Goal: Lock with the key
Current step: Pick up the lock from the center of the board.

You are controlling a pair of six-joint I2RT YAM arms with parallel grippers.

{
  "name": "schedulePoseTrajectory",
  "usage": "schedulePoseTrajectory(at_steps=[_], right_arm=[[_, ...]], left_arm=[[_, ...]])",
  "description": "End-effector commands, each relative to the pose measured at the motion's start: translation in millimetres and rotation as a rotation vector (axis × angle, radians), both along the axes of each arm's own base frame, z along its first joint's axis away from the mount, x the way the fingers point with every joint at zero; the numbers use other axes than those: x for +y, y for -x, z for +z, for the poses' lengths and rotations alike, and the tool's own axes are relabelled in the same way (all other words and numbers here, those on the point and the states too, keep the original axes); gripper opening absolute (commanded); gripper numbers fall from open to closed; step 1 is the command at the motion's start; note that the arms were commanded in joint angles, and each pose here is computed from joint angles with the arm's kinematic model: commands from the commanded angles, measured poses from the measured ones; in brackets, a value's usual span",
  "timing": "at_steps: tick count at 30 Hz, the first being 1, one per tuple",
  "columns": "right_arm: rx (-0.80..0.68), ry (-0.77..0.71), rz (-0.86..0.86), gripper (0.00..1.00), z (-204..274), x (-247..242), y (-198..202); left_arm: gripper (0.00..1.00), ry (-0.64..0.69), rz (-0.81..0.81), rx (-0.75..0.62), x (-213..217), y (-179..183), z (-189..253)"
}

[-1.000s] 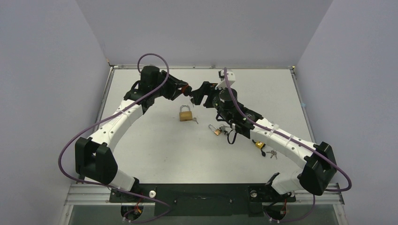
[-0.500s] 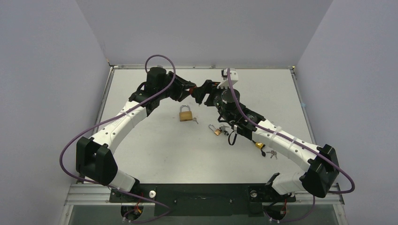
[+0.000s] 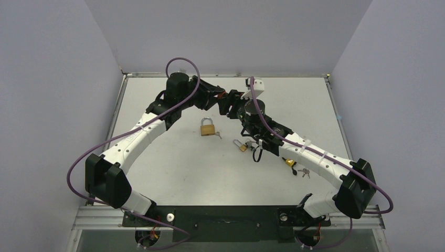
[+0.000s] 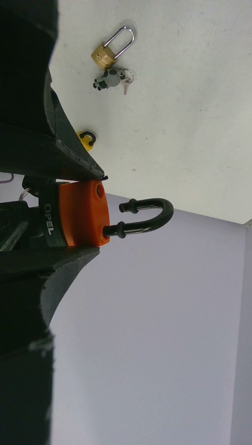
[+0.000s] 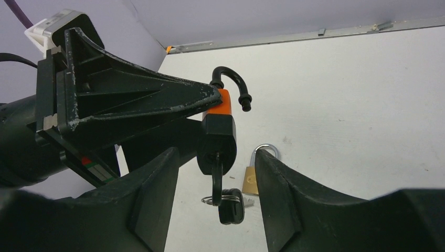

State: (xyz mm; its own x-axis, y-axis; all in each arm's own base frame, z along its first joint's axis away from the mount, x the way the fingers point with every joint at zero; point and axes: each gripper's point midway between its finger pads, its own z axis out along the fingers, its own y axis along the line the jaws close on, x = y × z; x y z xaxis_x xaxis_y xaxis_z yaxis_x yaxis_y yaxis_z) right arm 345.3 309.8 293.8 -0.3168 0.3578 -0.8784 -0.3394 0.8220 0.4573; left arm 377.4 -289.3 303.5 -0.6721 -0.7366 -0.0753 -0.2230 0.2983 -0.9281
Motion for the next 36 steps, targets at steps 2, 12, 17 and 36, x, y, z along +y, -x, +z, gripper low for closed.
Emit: schedulePoseTrajectory(at_steps=[2, 12, 17, 36], right_arm=[[-0.079, -0.072, -0.045, 0.49, 32.3, -0.5, -9.1], [-0.075, -0.073, -0.061, 0.35, 28.9, 4.3, -19.6], [-0.078, -0.079, -0.080, 0.21, 31.2, -1.4, -23.0], [-0.087, -0.129, 0.107, 0.00, 73.0, -20.5, 9.6]], left_arm=[[0.00, 0.124, -0.034, -0.157, -8.0, 8.3, 69.8], [0.00, 0.147, -0.053, -0.162, -11.3, 14.4, 74.3], [0.00, 0.154, -0.060, -0.165, -11.7, 16.3, 75.6], [0.42, -0.071, -0.179, -0.441, 44.5, 16.4, 69.9]])
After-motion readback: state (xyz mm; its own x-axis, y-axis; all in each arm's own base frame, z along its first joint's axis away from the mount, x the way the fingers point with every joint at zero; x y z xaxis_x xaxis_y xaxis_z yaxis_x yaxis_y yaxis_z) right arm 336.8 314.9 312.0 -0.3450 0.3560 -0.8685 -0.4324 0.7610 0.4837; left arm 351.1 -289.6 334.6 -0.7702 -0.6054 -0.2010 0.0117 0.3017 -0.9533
